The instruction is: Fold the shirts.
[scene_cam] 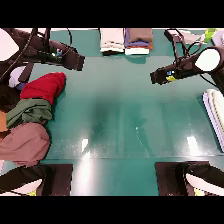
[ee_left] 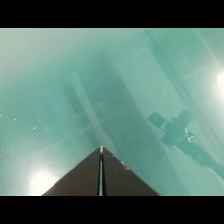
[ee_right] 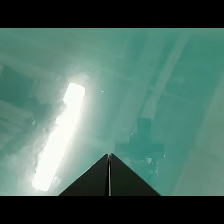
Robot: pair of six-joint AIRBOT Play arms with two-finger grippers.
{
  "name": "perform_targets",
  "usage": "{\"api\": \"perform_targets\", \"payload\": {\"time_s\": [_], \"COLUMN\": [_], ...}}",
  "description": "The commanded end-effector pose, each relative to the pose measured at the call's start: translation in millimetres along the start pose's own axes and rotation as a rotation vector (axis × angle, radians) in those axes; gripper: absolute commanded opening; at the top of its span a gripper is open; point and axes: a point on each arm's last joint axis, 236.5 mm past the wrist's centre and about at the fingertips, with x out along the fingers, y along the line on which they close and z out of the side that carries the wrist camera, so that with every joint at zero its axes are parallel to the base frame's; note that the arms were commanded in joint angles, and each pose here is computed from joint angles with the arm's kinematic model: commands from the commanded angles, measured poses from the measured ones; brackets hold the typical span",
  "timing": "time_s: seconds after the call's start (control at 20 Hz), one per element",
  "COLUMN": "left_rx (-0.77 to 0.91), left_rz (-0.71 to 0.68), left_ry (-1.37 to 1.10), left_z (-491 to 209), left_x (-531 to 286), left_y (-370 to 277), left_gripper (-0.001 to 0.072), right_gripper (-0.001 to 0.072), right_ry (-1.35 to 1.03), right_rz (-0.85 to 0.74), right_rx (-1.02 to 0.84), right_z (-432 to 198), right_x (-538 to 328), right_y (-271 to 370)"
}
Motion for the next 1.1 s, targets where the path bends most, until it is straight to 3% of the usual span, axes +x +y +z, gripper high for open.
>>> {"api": "perform_targets", "payload": {"time_s": [0.0, 0.7, 1.0, 1.05], "left_rx": [0.0, -0.01, 0.112, 0.121], "left_rz": [0.0, -0.009, 0.091, 0.142], "left_ry": [0.0, -0.062, -0.093, -0.101], "left_z": [0, 15, 23, 26], "left_x": [0, 0, -2, -3], "left_y": [0, -2, 21, 36], "left_gripper": [0.0026, 0.0026, 0.0028, 0.0139], "right_gripper": [0.0019, 0.0018, 0.0018, 0.0018], "right_ry": [0.001, 0.0, -0.003, -0.002], "right_rz": [0.006, 0.007, 0.008, 0.008], "right_rx": [0.003, 0.034, 0.034, 0.034], "right_z": [0, 0, 1, 0], "right_x": [0, 0, 0, 0], "right_y": [2, 2, 2, 2]}}
